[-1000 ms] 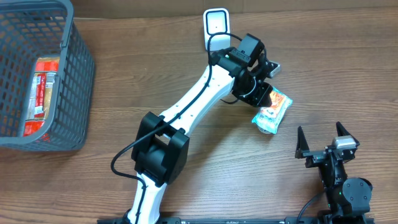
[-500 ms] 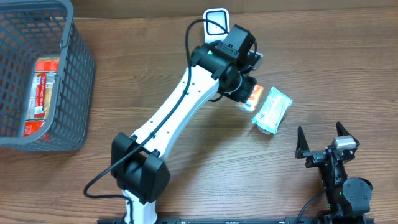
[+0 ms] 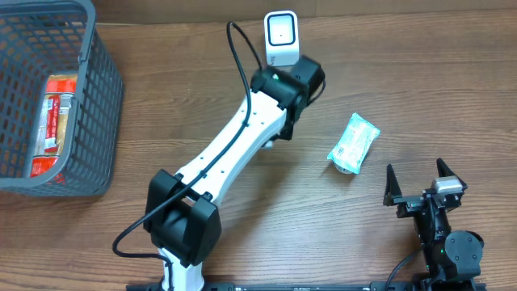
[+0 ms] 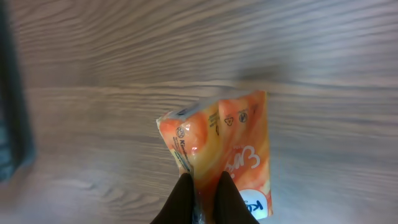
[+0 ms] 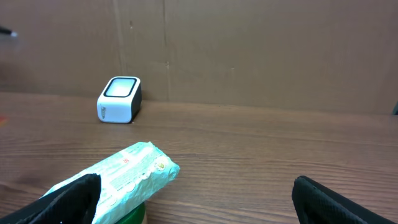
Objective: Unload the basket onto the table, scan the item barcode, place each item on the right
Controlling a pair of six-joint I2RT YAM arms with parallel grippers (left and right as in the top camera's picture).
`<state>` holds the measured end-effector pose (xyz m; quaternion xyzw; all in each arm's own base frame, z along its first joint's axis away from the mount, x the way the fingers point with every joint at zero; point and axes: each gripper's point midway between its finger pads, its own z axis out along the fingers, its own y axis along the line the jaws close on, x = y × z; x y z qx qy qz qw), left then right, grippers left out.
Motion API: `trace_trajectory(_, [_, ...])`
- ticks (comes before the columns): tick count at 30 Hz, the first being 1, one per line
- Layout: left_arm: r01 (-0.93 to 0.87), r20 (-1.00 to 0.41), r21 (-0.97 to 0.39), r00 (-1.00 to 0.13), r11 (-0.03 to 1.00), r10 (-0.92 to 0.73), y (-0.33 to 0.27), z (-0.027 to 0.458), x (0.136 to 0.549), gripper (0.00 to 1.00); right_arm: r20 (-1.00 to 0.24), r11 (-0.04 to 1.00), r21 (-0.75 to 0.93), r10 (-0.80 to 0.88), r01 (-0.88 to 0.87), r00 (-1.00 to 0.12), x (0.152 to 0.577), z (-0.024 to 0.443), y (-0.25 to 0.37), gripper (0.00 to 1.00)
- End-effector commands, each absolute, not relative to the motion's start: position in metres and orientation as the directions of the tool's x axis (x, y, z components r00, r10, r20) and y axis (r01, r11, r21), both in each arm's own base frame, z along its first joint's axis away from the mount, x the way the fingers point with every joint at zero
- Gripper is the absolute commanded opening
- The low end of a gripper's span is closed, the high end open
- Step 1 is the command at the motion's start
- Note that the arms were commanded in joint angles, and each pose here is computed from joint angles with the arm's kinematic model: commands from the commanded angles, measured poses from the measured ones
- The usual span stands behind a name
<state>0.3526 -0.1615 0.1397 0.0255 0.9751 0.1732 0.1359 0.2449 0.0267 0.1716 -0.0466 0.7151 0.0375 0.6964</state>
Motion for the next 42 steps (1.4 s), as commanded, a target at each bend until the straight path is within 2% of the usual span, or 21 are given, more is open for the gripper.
trace_trajectory(1, [-0.13,-0.345,0.461,-0.938,0.878,0.042,-0.143,0.127,0.348,0.04,-1.0,0.994,-0.016,-0.019,-0.108,-0.023,0.245,0.169,0.025,1.0])
trace_trajectory(8, [-0.096,-0.294,0.494,-0.954,0.864,0.062,-0.135,0.076,0.328,0.04,-1.0,0.994,-0.016,-0.019,-0.108,-0.023,0.245,0.169,0.025,1.0])
trace_trajectory(15, [-0.075,-0.272,0.484,-0.96,0.872,0.069,-0.134,0.055,0.321,0.04,-1.0,0.994,-0.017,-0.019,-0.108,-0.023,0.245,0.169,0.025,1.0])
trace_trajectory(29, [-0.025,-0.239,0.439,-0.967,0.898,0.09,-0.147,0.043,0.315,0.04,-1.0,0.994,-0.016,-0.019,-0.108,-0.023,0.245,0.169,0.025,1.0])
trace_trajectory(34, [-0.012,-0.237,0.437,-0.966,0.899,0.102,-0.148,0.043,0.316,0.07,-1.0,0.994,-0.016,-0.019,-0.109,-0.023,0.245,0.169,0.025,1.0])
trace_trajectory(42, [-0.014,-0.24,0.435,-0.965,0.901,0.101,-0.149,0.043,0.316,0.04,-1.0,0.994,-0.017,-0.019,-0.108,-0.023,0.245,0.169,0.025,1.0])
